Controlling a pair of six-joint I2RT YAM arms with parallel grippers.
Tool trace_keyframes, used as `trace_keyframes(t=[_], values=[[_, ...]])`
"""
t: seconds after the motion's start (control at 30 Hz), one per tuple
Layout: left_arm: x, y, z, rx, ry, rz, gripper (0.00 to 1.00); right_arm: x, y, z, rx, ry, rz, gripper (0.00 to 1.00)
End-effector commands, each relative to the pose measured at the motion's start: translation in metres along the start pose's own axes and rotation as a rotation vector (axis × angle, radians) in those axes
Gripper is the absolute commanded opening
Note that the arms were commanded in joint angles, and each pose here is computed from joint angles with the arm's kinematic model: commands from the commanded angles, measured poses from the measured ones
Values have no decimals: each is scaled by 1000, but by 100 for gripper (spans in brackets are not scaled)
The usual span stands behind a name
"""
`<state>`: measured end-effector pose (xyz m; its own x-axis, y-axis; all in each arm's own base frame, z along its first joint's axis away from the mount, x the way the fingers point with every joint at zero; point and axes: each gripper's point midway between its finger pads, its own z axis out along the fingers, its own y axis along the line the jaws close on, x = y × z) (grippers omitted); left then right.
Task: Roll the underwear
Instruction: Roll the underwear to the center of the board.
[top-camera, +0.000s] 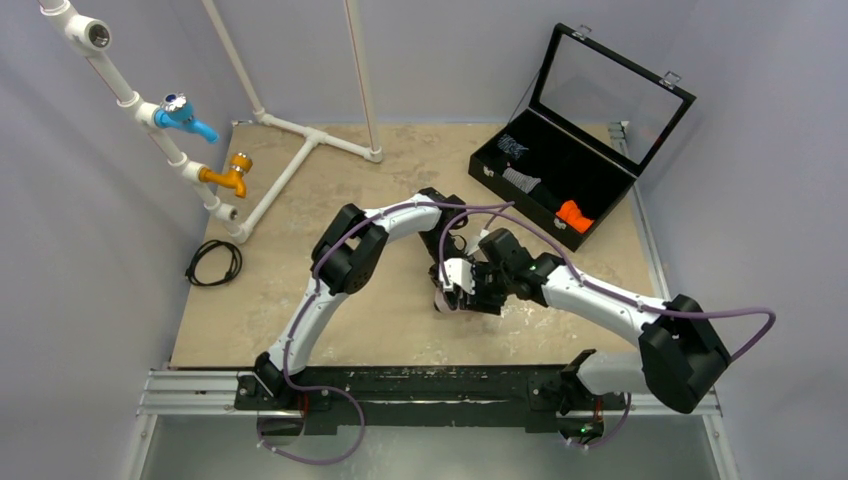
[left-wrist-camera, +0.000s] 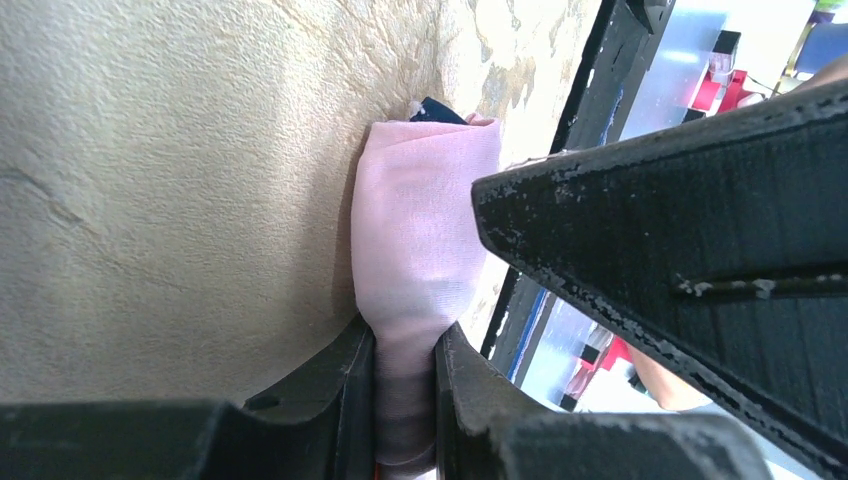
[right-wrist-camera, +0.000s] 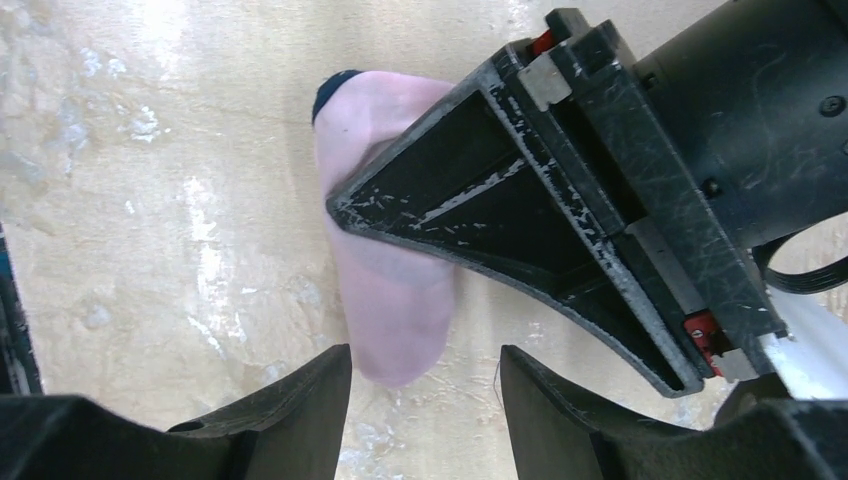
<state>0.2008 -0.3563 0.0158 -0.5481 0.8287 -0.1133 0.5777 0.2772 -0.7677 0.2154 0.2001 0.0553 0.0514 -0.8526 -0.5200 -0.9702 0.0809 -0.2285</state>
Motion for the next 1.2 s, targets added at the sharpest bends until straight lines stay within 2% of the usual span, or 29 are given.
trace_keyframes(t=[0.0,0.63,0.97,1.17], values=[[27,96,22,-312,142,76,0,-15,6,-7,-38,-47,5,56],[27,93,23,-293,142,72,0,-22,1,30,-73,-51,-16,55],[26,93,23,-290,142,76,0,-20,17,44,-148,-43,-8,52],[27,92,23,-283,138,54,0,-17,22,52,-161,-41,3,41]])
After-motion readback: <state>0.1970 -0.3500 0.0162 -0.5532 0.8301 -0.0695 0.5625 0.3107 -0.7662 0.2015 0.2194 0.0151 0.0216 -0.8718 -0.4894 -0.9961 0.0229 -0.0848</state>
